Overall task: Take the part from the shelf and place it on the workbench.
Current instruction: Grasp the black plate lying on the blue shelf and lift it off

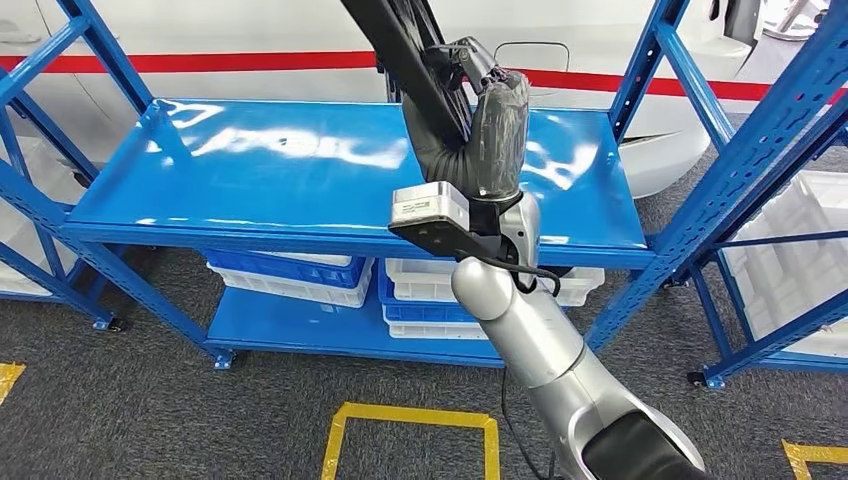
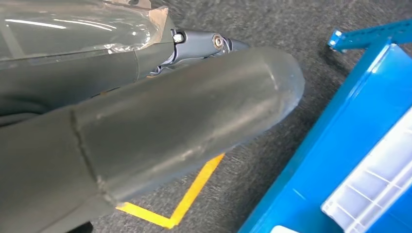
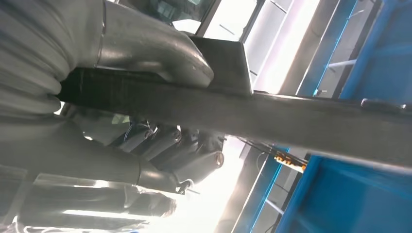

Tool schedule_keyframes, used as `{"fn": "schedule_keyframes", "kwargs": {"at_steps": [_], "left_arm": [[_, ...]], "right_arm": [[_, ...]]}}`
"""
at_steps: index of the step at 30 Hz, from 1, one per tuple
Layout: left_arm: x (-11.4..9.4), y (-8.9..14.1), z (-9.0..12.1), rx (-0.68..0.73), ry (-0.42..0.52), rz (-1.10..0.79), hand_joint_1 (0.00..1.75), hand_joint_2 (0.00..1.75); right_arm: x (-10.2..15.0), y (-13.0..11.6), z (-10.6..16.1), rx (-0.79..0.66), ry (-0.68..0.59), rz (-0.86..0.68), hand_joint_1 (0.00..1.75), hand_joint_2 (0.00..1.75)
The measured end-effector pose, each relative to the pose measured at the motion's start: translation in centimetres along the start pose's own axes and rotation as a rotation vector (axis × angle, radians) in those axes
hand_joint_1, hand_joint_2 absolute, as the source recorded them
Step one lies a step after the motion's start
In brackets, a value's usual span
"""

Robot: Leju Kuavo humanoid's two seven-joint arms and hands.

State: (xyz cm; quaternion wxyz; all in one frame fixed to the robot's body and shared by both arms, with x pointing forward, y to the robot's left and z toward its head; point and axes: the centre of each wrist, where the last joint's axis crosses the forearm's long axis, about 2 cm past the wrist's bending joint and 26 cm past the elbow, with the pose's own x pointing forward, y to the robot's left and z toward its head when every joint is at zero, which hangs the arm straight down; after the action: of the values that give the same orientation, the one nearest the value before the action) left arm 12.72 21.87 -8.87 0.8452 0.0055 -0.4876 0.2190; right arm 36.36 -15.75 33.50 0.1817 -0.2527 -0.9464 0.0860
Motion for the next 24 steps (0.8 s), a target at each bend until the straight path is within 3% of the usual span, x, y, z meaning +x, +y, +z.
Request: {"fn": "schedule_keyframes", "kwargs": {"at_steps": [14,24], "left_arm": [[0.3,0.0,-0.3,-0.008,-0.007,0.012,0.0,0.0],[0.1,-0.1,-0.1,-0.016,-0.003,0.016,0.0,0.0]], "right_arm": [[-1.2,-0.8,0.7,0.007,0.078,-0.089,1.75,1.75],[-2.2,-2.2,4.1,0.026,0.147,-0.16,1.75,1.75]]}}
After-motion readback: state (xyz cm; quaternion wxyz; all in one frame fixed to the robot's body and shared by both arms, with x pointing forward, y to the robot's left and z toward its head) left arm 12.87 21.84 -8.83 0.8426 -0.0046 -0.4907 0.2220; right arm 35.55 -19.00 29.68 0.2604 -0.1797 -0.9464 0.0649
